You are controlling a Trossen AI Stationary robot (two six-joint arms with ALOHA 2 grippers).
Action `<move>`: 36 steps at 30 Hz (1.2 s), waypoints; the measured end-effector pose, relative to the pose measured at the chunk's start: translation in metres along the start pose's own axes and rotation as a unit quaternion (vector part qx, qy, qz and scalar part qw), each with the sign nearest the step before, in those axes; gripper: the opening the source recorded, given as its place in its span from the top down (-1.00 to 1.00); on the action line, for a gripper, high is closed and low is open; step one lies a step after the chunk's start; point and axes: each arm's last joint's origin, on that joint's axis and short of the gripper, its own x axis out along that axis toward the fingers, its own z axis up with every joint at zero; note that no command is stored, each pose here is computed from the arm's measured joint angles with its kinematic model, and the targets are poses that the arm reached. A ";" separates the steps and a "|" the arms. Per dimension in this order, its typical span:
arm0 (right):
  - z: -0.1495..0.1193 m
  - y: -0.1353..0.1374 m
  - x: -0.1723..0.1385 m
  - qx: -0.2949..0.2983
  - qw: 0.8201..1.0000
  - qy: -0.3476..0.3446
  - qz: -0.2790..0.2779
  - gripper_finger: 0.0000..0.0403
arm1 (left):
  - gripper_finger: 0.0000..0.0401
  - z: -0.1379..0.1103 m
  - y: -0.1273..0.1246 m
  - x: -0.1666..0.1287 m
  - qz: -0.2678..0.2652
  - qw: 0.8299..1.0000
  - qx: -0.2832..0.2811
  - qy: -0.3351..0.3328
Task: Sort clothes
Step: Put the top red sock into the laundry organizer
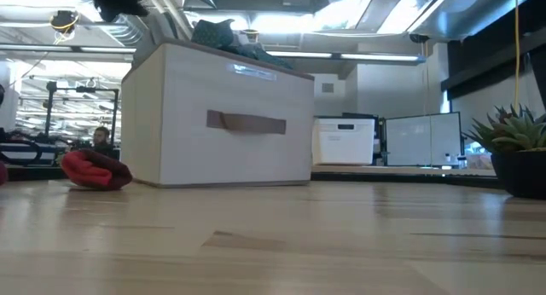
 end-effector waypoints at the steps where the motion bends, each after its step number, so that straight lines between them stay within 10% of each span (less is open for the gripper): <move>1: -0.002 0.009 -0.001 -0.001 1.000 0.006 0.007 -0.38 | 0.15 -0.003 -0.001 0.001 -0.016 1.000 -0.002 0.020; 17: -0.100 0.131 0.021 0.050 0.999 0.014 0.010 -0.19 | 0.15 -0.045 -0.022 0.032 -0.088 0.971 -0.074 0.209; 36: -0.141 0.118 0.048 0.127 0.991 -0.046 -0.009 -0.18 | 0.15 -0.111 -0.059 0.118 0.041 0.937 -0.042 0.343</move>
